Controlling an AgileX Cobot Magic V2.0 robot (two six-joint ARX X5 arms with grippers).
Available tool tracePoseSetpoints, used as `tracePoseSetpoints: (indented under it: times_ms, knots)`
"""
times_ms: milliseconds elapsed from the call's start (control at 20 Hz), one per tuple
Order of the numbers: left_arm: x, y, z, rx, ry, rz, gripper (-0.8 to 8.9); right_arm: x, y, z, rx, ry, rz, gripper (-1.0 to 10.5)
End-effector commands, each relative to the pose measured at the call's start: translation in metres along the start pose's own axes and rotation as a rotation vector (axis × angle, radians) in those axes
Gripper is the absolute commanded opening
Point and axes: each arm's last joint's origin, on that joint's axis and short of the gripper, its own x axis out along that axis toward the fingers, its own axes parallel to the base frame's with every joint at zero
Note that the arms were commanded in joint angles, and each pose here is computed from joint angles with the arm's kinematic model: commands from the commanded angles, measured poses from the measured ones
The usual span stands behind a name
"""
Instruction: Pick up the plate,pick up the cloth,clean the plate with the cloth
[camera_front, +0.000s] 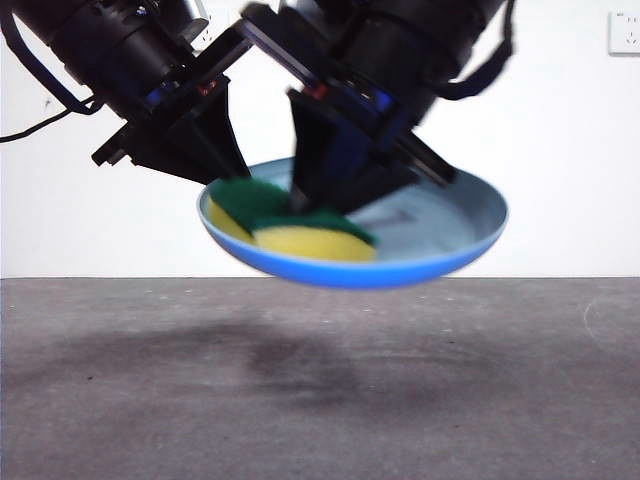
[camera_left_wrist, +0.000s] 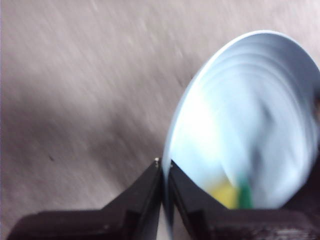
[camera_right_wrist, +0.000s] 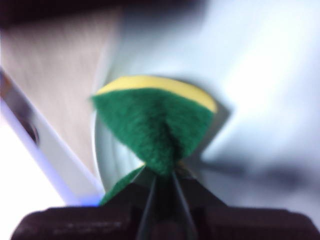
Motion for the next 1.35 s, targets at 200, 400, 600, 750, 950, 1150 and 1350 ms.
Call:
tracePoseSetpoints:
  times_ms: [200,400,600,750,950,1150,1350]
  knots:
    - [-0.001,-0.001,-0.003,-0.022,0.030,-0.009,-0.09,-0.002,-0.020,-0.025,-0.031,0.187,-0.651,-0.1]
    - [-0.001,-0.001,-0.007,-0.006,0.074,-0.008,-0.09,-0.011,-0.024,-0.011,-0.032,-0.005,-0.900,-0.1]
    - [-0.001,-0.001,-0.009,0.008,0.089,-0.003,-0.09,-0.017,-0.015,0.014,0.023,-0.291,-0.724,-0.1]
    - [-0.001,0.001,-0.010,0.031,0.100,0.030,-0.09,-0.031,-0.003,0.031,0.016,-0.478,-0.480,-0.1]
    - [-0.004,0.015,-0.011,0.096,0.106,0.288,-0.09,-0.070,0.007,0.026,0.009,-0.572,-0.455,-0.1]
    - [-0.012,0.039,-0.002,0.066,0.033,0.378,-0.09,-0.119,0.013,0.003,-0.003,-0.586,-0.462,-0.1]
    - [-0.005,0.063,-0.004,0.019,0.049,0.426,-0.09,-0.154,0.017,-0.027,-0.003,-0.551,-0.473,-0.1]
